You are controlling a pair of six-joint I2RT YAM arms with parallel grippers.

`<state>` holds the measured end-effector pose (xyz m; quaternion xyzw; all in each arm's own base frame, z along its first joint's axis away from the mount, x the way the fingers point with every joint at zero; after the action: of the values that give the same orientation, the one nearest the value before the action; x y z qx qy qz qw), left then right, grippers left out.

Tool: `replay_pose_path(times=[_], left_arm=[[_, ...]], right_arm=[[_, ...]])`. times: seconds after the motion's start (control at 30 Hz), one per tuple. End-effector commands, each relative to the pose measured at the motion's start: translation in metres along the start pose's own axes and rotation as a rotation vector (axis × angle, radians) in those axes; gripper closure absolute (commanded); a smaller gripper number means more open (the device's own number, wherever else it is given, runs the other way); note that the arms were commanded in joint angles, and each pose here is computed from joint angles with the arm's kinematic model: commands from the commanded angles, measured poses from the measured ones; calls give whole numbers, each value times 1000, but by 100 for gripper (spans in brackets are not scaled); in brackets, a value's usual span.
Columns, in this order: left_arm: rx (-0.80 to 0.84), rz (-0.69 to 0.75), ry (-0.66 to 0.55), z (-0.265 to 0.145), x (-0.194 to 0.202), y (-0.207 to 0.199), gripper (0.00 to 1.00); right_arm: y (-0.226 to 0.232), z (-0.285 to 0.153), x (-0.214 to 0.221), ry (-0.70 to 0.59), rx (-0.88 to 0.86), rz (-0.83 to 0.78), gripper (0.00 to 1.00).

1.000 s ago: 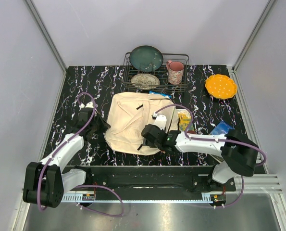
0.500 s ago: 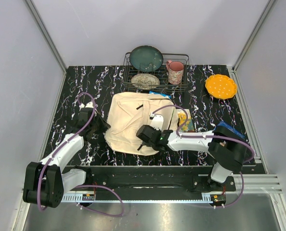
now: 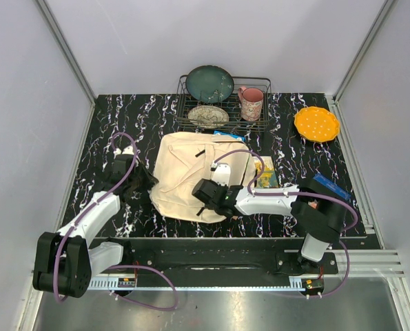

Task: Pack the student bag
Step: Unzip the student bag at the center of the board.

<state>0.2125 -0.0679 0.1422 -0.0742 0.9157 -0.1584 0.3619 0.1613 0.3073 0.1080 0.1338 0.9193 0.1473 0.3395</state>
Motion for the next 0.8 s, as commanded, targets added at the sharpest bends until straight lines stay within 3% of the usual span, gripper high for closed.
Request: replay_pose_path(times=[0.0, 0.13, 0.4, 0.77], left_arm=[[29, 5, -94, -3, -19, -7, 100], [4, 10, -91, -3, -18, -5, 100], [-122, 8, -107, -7, -20, 5, 100], [-241, -24, -116, -8, -21, 18, 100]], right_arm=[[5, -7, -5, -45, -22, -33, 100], [2, -21, -15, -86, -87, -55, 100], [-27, -42, -36, -221, -54, -119, 100], [-65, -66, -57, -369, -1, -40, 100]])
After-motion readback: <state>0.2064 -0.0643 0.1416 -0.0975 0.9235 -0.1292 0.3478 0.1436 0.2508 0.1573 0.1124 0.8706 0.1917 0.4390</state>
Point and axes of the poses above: each gripper's point midway between its finger pads, its own z axis out along the fingers, its own y axis along the line the jaws close on, x = y × z, the point moved 10 cm from there along -z, back along the fingers, and after that the axes turned 13 degrees about z, right-handed, at the moved point
